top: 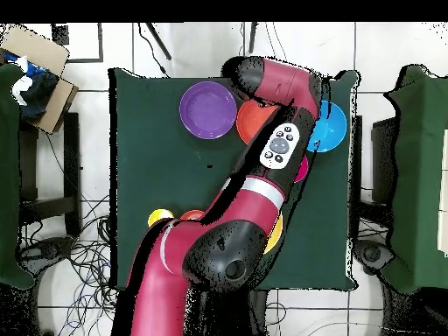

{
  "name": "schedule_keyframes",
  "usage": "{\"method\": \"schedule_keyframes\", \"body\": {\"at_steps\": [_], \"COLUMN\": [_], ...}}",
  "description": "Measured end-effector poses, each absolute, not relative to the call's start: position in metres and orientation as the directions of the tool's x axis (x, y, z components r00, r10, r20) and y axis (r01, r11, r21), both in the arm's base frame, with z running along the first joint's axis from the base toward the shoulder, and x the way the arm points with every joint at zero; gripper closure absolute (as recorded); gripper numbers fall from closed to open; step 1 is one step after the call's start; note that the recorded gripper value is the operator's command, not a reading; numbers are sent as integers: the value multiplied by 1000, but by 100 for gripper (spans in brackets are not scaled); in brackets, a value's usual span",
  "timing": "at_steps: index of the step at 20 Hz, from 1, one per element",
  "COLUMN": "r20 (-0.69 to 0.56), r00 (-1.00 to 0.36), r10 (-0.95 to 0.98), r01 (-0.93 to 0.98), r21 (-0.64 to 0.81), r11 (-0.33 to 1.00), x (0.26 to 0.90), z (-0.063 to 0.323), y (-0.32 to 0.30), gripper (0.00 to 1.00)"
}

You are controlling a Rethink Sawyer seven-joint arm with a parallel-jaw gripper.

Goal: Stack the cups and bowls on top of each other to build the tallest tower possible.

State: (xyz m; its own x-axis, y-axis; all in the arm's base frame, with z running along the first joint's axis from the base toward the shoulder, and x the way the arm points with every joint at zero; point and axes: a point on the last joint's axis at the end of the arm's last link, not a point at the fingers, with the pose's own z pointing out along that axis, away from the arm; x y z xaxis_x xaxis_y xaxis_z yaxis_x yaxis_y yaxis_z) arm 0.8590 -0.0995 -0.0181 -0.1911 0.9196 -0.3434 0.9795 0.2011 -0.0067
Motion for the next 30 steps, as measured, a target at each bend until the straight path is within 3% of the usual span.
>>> {"method": "schedule_keyframes", "body": {"at_steps": [17,30], "r20": [-344,-309], "r00": [-187,-161], "r10": [920,937], "r01": [980,987], "r21": [-8,-43], "r11": [197,155], "x": [858,850], "z": [-16,23], "y": [-101,-81], "gripper": [0,0]}}
